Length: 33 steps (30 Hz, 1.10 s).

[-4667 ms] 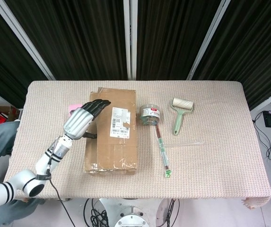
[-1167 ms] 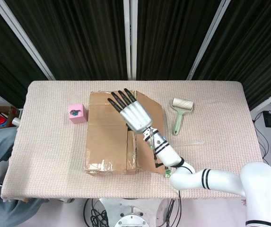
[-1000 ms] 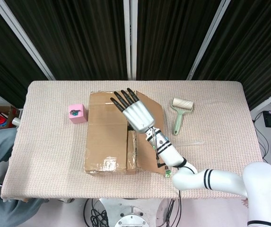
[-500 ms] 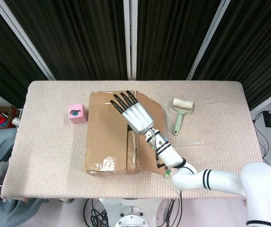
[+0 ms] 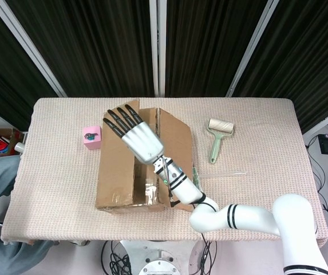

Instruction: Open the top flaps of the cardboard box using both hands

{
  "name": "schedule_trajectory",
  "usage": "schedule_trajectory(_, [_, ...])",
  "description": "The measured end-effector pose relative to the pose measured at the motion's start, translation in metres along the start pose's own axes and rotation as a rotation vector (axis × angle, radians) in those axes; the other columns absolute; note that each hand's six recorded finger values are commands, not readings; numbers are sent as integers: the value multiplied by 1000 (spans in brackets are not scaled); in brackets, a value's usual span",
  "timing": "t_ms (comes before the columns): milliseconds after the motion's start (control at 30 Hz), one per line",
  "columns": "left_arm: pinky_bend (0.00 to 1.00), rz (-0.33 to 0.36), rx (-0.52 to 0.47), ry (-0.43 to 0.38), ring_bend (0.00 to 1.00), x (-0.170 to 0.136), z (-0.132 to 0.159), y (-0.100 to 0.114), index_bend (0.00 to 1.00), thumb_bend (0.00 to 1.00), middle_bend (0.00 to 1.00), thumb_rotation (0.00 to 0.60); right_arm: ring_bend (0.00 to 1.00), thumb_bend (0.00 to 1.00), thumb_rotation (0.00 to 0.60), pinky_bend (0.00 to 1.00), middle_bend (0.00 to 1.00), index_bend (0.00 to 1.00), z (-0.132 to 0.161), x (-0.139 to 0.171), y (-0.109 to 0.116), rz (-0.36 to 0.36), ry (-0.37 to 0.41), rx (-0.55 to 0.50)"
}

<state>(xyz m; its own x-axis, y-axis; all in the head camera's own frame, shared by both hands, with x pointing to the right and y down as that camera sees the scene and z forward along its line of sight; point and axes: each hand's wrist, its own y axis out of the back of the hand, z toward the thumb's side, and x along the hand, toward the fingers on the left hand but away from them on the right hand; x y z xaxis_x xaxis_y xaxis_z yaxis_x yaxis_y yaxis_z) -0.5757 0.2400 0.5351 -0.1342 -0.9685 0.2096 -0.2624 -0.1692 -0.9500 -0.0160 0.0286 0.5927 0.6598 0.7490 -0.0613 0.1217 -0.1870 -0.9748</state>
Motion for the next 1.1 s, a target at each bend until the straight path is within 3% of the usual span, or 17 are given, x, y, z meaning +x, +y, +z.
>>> schedule_trajectory(300, [210, 17, -10, 11, 94, -1, -4, 4, 30, 0, 54, 600, 0, 0, 600, 0, 0, 0, 64, -32, 20, -74, 85, 29])
schedule_trajectory(533, [210, 27, -16, 24, 94, -2, -7, 6, 30, 0, 54, 600, 0, 0, 600, 0, 0, 0, 117, -57, 19, -144, 114, 2])
schedule_trajectory(667, [210, 26, -22, 31, 94, -3, -10, 8, 30, 0, 54, 600, 0, 0, 600, 0, 0, 0, 139, -65, 8, -144, 114, -25])
schedule_trajectory(900, [210, 28, -23, 36, 94, -3, -13, 13, 30, 0, 54, 600, 0, 41, 600, 0, 0, 0, 136, -62, 9, -158, 109, -60])
schedule_trajectory(1100, [210, 26, -49, 28, 94, -1, -10, 10, 31, 0, 54, 600, 0, 133, 600, 0, 0, 0, 104, -54, 25, -140, 75, -81])
